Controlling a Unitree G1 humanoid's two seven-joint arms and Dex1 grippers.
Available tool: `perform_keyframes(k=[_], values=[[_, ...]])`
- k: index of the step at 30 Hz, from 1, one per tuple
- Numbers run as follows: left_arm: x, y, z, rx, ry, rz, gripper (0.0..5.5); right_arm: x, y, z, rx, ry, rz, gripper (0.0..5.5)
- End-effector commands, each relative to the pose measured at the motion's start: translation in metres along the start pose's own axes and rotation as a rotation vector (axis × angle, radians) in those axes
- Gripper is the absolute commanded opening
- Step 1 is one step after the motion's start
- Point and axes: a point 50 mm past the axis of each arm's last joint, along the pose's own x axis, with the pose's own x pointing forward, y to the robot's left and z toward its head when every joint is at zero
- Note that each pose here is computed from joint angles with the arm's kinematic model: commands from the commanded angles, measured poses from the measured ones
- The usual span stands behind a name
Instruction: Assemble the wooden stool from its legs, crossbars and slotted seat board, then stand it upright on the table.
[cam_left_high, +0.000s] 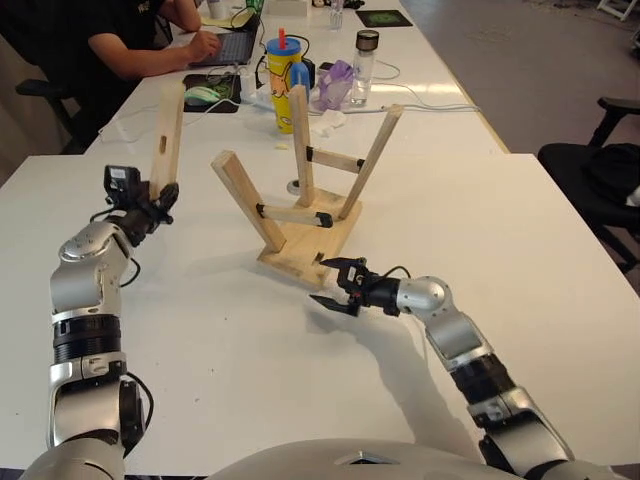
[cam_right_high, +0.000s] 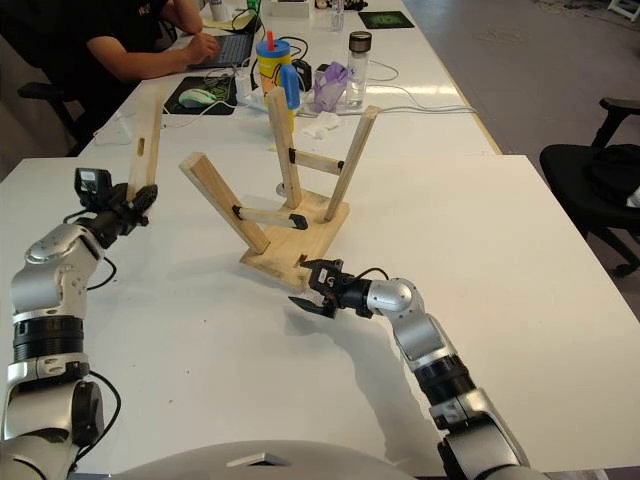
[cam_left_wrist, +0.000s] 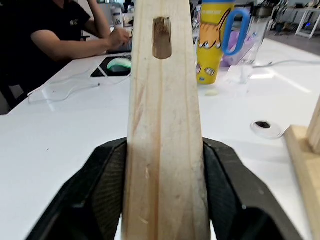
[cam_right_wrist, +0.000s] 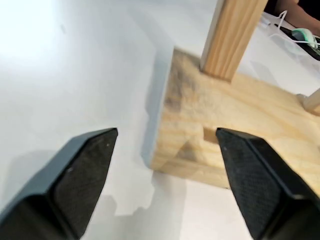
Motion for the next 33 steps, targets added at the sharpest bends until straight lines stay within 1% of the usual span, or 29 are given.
perform_keyframes(k=[1,4,5,7,10,13,15,17,20,21,23,25,31,33], values=[[-0.01,-0.022,0.111,-0.138,-0.395,-0.423,2.06,-0.051,0.024,0.056,0.402,-0.264,0.159,3.65],[-0.027,-0.048,0.141,-0.245,-0.43,-0.71,2.06,-0.073,0.009,0.076,0.481,-0.39,0.175,3.65],[-0.034,-0.06,0.149,-0.274,-0.419,-0.828,2.06,-0.08,0.002,0.083,0.5,-0.446,0.165,3.65],[-0.047,-0.081,0.157,-0.298,-0.372,-1.03,2.06,-0.092,-0.008,0.099,0.531,-0.55,0.172,3.65],[-0.059,-0.094,0.162,-0.319,-0.332,-1.18,2.06,-0.1,-0.011,0.115,0.552,-0.63,0.222,3.65],[-0.066,-0.103,0.165,-0.335,-0.3,-1.278,2.06,-0.102,-0.015,0.121,0.581,-0.649,0.235,4.08],[-0.07,-0.113,0.159,-0.323,-0.234,-1.339,2.06,-0.105,-0.018,0.126,0.607,-0.677,0.238,4.39],[-0.074,-0.126,0.142,-0.302,-0.115,-1.407,2.06,-0.111,-0.024,0.135,0.627,-0.732,0.239,4.67],[-0.079,-0.135,0.125,-0.31,-0.007,-1.465,2.06,-0.116,-0.029,0.143,0.67,-0.779,0.258,5.12],[-0.08,-0.136,0.121,-0.313,0.017,-1.473,2.06,-0.117,-0.03,0.145,0.681,-0.78,0.259,5.34],[-0.081,-0.136,0.115,-0.327,0.06,-1.496,2.06,-0.117,-0.031,0.144,0.69,-0.762,0.232,5.4],[-0.079,-0.135,0.106,-0.339,0.096,-1.49,2.06,-0.118,-0.027,0.143,0.709,-0.76,0.267,5.4],[-0.076,-0.132,0.086,-0.349,0.181,-1.481,2.06,-0.128,-0.021,0.148,0.764,-0.832,0.371,5.4],[-0.076,-0.131,0.079,-0.339,0.214,-1.475,2.06,-0.13,-0.023,0.149,0.781,-0.843,0.368,5.4]])
